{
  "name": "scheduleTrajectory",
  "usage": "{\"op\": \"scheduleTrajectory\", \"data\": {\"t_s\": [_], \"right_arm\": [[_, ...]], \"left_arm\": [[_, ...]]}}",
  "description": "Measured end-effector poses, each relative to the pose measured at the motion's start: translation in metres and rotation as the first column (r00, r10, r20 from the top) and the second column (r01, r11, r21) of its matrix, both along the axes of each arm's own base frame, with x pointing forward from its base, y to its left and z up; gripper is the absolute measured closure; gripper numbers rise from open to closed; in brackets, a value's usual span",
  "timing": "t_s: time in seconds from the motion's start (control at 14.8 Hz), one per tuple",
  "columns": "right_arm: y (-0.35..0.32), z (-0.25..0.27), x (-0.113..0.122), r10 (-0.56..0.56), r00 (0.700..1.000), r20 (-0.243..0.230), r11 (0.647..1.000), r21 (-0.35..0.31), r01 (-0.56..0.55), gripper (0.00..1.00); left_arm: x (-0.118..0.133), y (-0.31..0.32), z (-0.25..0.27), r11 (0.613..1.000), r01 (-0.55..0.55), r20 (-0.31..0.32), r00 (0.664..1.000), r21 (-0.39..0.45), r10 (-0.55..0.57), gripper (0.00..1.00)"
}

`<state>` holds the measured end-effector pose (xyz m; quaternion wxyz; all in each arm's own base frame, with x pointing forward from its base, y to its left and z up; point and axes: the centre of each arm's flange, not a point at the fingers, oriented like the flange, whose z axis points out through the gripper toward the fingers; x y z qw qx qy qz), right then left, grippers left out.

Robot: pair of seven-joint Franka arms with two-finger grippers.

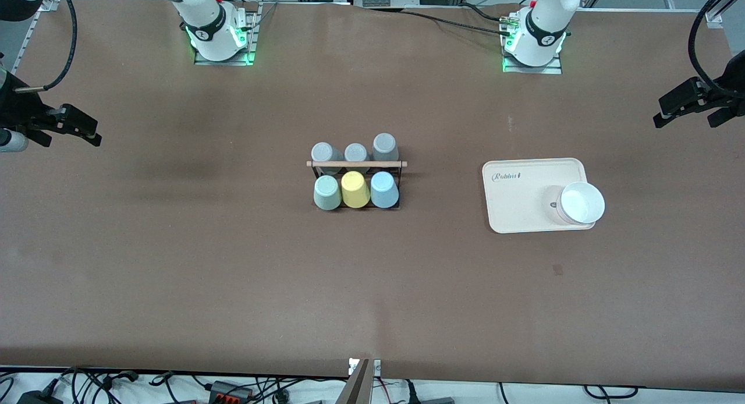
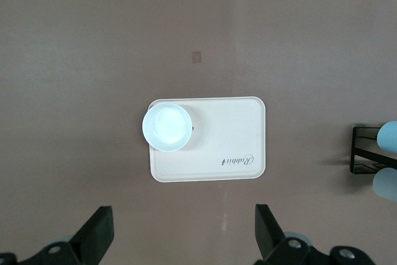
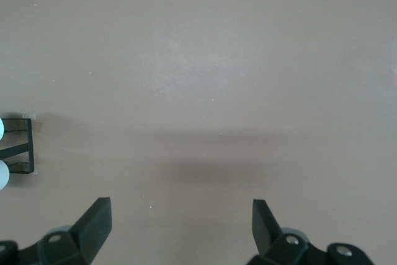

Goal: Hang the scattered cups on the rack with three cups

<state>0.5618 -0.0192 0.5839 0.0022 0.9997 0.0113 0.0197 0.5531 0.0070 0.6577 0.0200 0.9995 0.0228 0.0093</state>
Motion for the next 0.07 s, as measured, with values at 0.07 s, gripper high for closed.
{"op": "scheduleTrajectory", "data": {"t_s": [0.07], "right_arm": [[0.0000, 0.0008, -0.0005, 0.000, 1.000, 0.000, 1.000, 0.000, 0.000, 0.00]], "left_arm": [[0.0000, 0.0000, 0.0000, 1.000, 0.000, 0.000, 1.000, 0.000, 0.000, 0.00]]}}
